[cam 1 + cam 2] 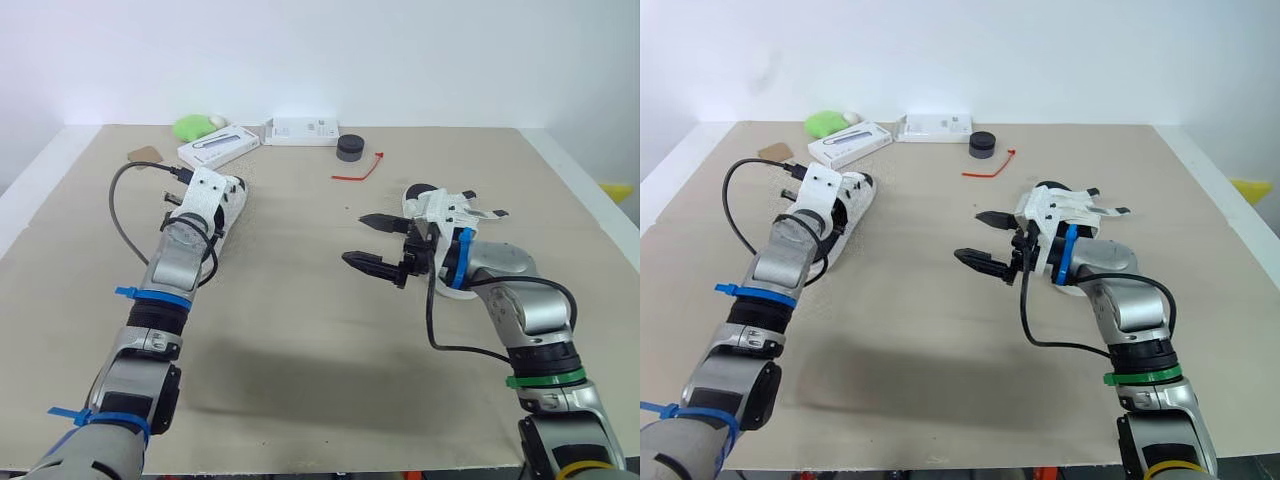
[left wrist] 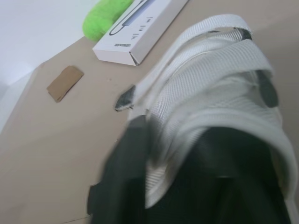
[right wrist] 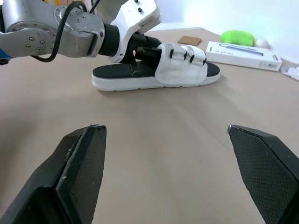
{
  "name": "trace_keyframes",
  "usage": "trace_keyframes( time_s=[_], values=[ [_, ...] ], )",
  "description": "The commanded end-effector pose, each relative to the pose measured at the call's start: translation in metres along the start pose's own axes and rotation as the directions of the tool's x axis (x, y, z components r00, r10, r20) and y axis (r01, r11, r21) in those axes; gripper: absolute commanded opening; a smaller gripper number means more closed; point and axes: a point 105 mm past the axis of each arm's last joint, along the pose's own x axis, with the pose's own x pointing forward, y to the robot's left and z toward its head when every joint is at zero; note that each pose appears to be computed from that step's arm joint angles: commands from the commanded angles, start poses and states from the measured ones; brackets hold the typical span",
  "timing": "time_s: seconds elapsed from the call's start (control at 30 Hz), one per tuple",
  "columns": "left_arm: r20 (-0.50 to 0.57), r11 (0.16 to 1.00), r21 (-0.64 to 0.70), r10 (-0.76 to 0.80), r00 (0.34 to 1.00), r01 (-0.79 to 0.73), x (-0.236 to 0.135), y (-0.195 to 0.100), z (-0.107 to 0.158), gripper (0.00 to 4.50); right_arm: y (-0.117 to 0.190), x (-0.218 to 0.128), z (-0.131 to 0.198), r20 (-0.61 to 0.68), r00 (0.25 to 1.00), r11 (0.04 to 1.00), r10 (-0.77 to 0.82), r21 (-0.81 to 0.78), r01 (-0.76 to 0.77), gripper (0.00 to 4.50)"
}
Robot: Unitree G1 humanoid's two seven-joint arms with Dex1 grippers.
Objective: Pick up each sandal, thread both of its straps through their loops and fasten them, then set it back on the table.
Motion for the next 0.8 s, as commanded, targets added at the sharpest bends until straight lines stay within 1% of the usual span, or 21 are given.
trace_keyframes(
  time_s=[0.03,0.07,0.13,0.3,0.37,0.4,0.43,0.5,0.57,0.63,0.67,0.73,0.8],
  values=[
    [0.073,1.0,-0.018,0.0,0.997,0.001,-0.007,0.007,0.02,2.81,-0.006,-0.004,0.014,0.036,0.999,0.999,-0.021,-0.032,0.022,4.5],
    [0.079,1.0,-0.018,-0.007,0.997,0.008,-0.009,0.007,0.021,3.46,-0.006,-0.004,0.014,0.032,0.999,0.999,-0.019,-0.037,0.02,4.5],
    [0.108,0.999,-0.032,-0.034,0.994,0.038,-0.016,0.006,0.026,4.45,-0.006,-0.004,0.014,0.032,0.999,0.999,-0.019,-0.032,0.02,4.5],
    [0.226,0.979,-0.05,-0.181,0.957,0.197,-0.06,0.004,0.033,4.45,-0.005,-0.013,0.009,-0.004,1.0,0.997,-0.023,-0.074,0.023,4.5],
    [0.254,0.971,-0.049,-0.213,0.943,0.232,-0.075,0.01,0.03,4.45,-0.005,-0.019,0.007,-0.008,0.999,0.997,-0.034,-0.074,0.033,4.5],
    [0.248,0.969,-0.05,-0.223,0.943,0.242,-0.081,0.015,0.025,4.45,-0.005,-0.023,0.005,-0.014,0.999,0.996,-0.036,-0.08,0.035,4.5],
    [0.27,0.961,-0.084,-0.234,0.934,0.265,-0.09,0.021,0.022,4.45,-0.005,-0.028,0.003,-0.022,0.999,0.996,-0.037,-0.084,0.035,4.5],
    [0.336,0.92,-0.139,-0.304,0.891,0.367,-0.109,0.023,0.024,4.45,-0.002,-0.036,0.0,-0.032,0.999,0.995,-0.031,-0.092,0.028,4.5],
    [0.372,0.889,-0.115,-0.374,0.849,0.442,-0.124,0.023,0.021,4.45,0.003,-0.044,-0.002,-0.035,0.999,0.995,-0.007,-0.1,0.003,4.5],
    [0.355,0.859,-0.133,-0.425,0.832,0.495,-0.134,0.023,0.008,4.45,0.01,-0.055,-0.007,-0.057,0.998,0.991,0.027,-0.128,-0.034,4.5],
    [0.346,0.854,-0.101,-0.451,0.822,0.511,-0.139,0.022,0.003,4.45,0.012,-0.06,-0.009,-0.063,0.997,0.99,0.035,-0.133,-0.043,4.5],
    [0.317,0.817,-0.046,-0.534,0.784,0.575,-0.151,0.016,-0.01,4.45,0.018,-0.073,-0.016,-0.081,0.995,0.991,0.052,-0.115,-0.062,4.5],
    [0.312,0.782,-0.015,-0.589,0.746,0.623,-0.16,0.012,-0.018,4.45,0.022,-0.081,-0.02,-0.088,0.994,0.993,0.063,-0.095,-0.072,4.5]
  ],
)
